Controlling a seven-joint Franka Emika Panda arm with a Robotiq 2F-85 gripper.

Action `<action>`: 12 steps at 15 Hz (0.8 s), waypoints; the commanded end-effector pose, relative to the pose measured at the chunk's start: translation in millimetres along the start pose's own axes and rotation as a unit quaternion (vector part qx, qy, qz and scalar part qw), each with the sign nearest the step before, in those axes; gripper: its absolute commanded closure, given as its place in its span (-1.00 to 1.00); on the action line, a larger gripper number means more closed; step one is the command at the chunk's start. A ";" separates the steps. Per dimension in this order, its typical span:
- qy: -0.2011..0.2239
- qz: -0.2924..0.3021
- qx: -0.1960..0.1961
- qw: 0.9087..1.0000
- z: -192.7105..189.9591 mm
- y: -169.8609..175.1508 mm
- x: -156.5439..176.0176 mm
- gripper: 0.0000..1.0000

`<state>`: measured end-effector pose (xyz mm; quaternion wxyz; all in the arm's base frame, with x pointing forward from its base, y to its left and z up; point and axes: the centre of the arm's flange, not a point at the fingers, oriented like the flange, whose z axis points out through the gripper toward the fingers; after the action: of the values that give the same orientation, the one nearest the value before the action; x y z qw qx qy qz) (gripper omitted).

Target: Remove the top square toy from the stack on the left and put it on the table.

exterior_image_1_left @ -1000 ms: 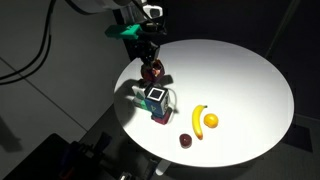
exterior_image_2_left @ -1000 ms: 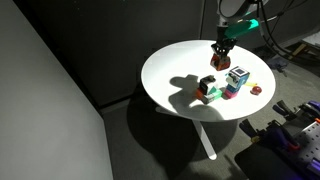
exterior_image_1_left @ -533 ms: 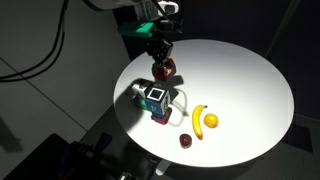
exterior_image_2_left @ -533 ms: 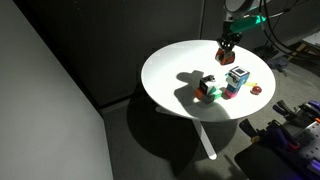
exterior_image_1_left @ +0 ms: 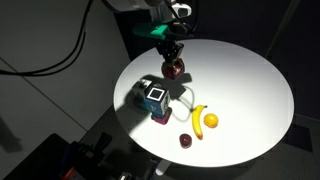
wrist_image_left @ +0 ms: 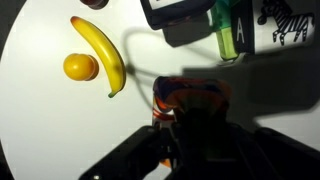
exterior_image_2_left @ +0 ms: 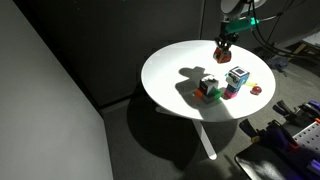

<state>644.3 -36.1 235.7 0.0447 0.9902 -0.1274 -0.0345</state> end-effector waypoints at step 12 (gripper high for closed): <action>-0.050 0.067 0.014 0.996 64.8 49.8 75.2 0.83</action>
<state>682.1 -91.4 177.9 0.0375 0.9797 -0.1840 -0.0696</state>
